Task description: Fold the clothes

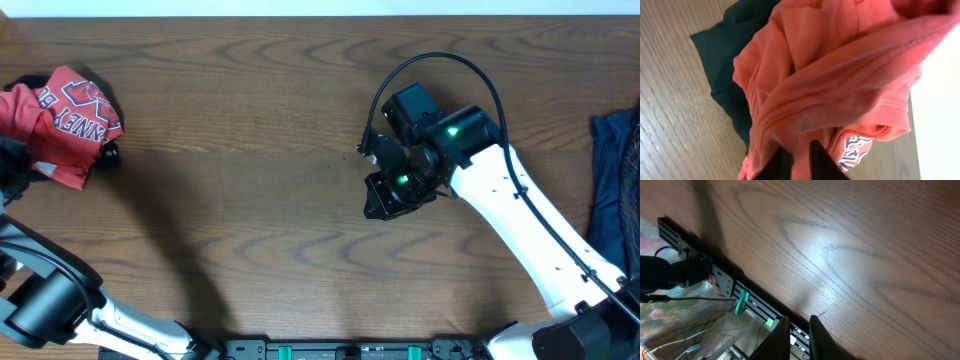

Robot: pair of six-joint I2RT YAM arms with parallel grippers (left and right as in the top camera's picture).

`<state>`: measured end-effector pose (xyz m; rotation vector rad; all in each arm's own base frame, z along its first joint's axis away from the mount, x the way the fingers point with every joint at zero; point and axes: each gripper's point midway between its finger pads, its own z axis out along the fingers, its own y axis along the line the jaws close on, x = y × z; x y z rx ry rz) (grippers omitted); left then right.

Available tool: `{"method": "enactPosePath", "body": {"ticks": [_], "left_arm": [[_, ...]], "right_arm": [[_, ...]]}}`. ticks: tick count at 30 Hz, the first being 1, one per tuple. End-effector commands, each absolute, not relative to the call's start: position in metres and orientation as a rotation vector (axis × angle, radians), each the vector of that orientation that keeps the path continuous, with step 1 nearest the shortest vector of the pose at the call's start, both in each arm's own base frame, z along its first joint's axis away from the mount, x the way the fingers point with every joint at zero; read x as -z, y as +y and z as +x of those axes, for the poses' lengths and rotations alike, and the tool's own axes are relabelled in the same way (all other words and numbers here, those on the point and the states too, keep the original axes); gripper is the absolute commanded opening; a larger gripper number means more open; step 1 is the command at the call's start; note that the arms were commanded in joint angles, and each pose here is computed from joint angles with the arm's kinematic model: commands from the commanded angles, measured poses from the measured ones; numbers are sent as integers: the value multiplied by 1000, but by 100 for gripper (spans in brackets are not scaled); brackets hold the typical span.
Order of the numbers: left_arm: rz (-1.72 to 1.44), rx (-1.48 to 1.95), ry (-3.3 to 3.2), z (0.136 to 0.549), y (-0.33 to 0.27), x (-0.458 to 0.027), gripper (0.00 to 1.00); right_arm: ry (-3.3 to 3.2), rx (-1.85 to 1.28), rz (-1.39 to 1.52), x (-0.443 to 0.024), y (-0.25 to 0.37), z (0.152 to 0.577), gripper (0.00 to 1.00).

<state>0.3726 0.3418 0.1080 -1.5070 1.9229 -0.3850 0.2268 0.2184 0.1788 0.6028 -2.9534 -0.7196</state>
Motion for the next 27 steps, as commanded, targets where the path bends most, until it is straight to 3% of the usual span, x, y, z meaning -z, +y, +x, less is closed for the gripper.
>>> {"method": "enactPosePath", "body": {"ticks": [1, 6, 17, 27], "left_arm": [[-1491, 431, 1916, 377, 340, -111, 40], [-1412, 631, 1870, 398, 318, -134, 44], [-1318, 501, 1930, 436, 291, -135, 54], [-1333, 385, 1928, 438, 298, -132, 55]], "right_arm": [[-2936, 745, 635, -180, 223, 224, 13], [-2943, 753, 639, -181, 224, 226, 14], [-2937, 747, 635, -180, 223, 225, 13], [-2920, 730, 622, -180, 220, 220, 11]]}}
